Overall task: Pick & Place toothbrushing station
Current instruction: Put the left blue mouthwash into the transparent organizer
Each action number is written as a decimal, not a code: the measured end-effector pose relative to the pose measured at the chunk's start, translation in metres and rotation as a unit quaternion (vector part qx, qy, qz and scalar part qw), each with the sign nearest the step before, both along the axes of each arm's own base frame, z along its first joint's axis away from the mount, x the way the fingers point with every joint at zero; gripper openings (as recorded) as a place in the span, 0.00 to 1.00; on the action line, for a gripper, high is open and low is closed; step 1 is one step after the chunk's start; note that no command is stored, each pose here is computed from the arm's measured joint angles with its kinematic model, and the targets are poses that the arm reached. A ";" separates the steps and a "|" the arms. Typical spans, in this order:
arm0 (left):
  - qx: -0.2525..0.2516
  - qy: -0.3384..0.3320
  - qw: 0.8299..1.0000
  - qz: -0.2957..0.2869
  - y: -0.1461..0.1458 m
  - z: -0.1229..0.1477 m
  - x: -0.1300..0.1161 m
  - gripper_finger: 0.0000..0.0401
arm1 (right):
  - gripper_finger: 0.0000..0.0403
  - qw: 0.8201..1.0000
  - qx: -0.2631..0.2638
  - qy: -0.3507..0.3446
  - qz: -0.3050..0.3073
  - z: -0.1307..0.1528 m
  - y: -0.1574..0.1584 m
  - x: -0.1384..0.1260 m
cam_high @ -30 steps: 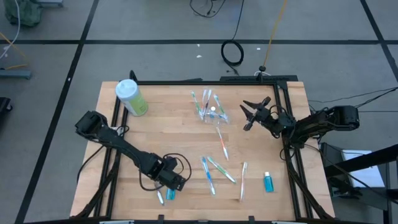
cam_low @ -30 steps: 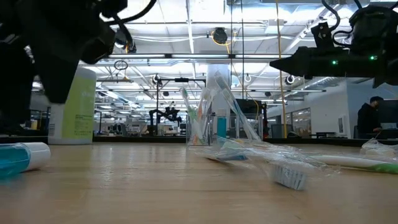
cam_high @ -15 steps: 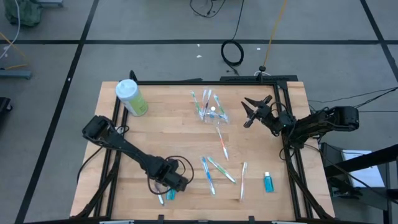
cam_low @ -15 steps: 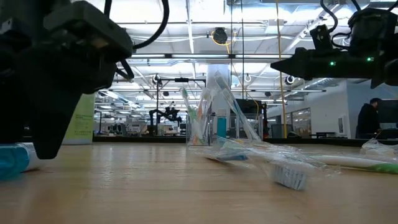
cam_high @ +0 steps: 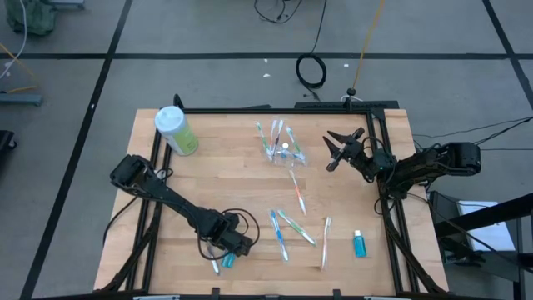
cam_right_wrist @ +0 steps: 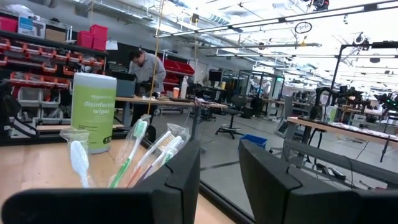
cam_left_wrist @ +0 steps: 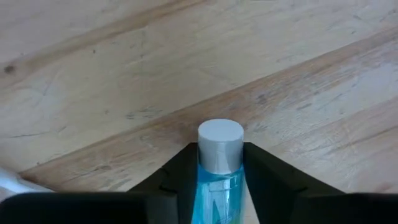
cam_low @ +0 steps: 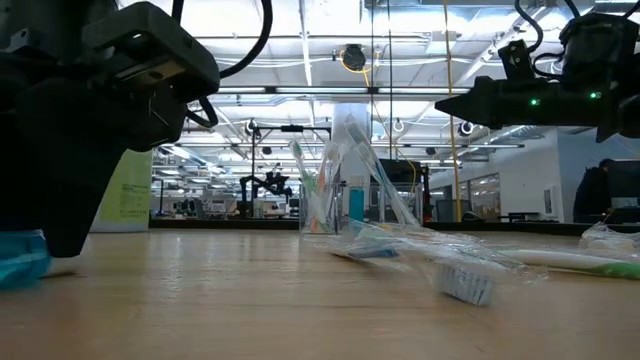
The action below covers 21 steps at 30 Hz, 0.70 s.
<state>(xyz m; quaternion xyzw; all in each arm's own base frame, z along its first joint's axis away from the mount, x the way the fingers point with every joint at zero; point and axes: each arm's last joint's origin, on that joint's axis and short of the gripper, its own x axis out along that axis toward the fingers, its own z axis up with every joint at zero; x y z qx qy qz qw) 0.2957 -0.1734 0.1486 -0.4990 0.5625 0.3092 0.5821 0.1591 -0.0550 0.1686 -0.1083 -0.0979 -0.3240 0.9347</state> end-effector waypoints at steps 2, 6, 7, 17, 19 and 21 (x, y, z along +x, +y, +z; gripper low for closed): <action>0.000 0.000 1.000 0.002 0.001 0.000 0.001 0.29 | 0.26 1.000 0.000 0.000 0.000 0.000 0.000 0.000; -0.001 -0.001 1.000 0.003 0.004 0.000 0.003 0.26 | 0.26 1.000 0.000 0.000 0.000 0.000 0.000 0.000; 0.000 -0.001 1.000 0.003 0.005 0.000 0.003 0.26 | 0.26 1.000 0.000 0.000 0.000 0.000 0.000 0.000; 0.019 -0.016 0.999 -0.027 0.019 0.000 0.010 0.27 | 0.26 1.000 0.000 0.000 0.000 0.000 0.000 0.000; 0.027 -0.022 0.999 -0.036 0.023 0.000 0.013 0.26 | 0.26 1.000 0.000 0.000 0.000 0.000 0.000 0.000; 0.033 -0.027 0.998 -0.048 0.030 0.001 0.016 0.25 | 0.26 1.000 0.000 0.000 0.000 0.000 0.000 0.000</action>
